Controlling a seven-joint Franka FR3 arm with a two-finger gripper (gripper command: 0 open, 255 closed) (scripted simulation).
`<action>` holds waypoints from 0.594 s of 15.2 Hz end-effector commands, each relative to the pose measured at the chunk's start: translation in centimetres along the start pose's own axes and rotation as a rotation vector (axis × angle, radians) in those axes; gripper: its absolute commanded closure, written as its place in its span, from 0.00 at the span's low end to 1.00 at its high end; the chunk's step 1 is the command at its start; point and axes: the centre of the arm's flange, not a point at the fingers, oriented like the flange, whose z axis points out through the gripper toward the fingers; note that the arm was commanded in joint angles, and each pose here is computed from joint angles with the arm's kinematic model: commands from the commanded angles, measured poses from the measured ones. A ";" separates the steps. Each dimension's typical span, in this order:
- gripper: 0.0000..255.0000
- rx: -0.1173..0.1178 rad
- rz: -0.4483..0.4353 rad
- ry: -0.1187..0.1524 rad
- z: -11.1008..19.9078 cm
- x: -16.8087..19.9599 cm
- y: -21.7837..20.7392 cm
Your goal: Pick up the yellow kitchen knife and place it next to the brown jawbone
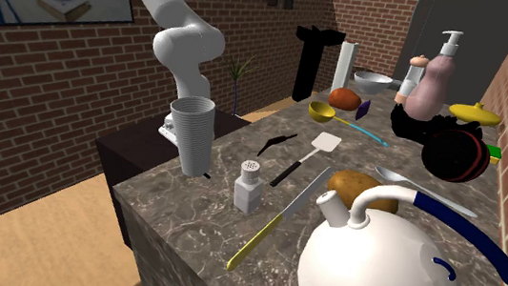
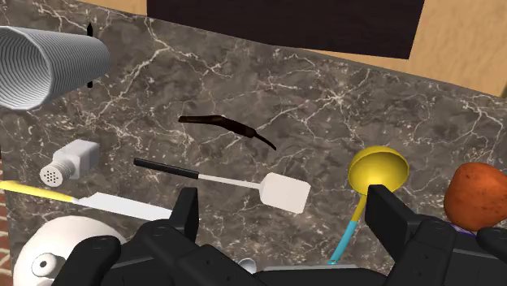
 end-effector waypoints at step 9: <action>0.00 0.030 -0.322 0.002 6.6 0.4 8.7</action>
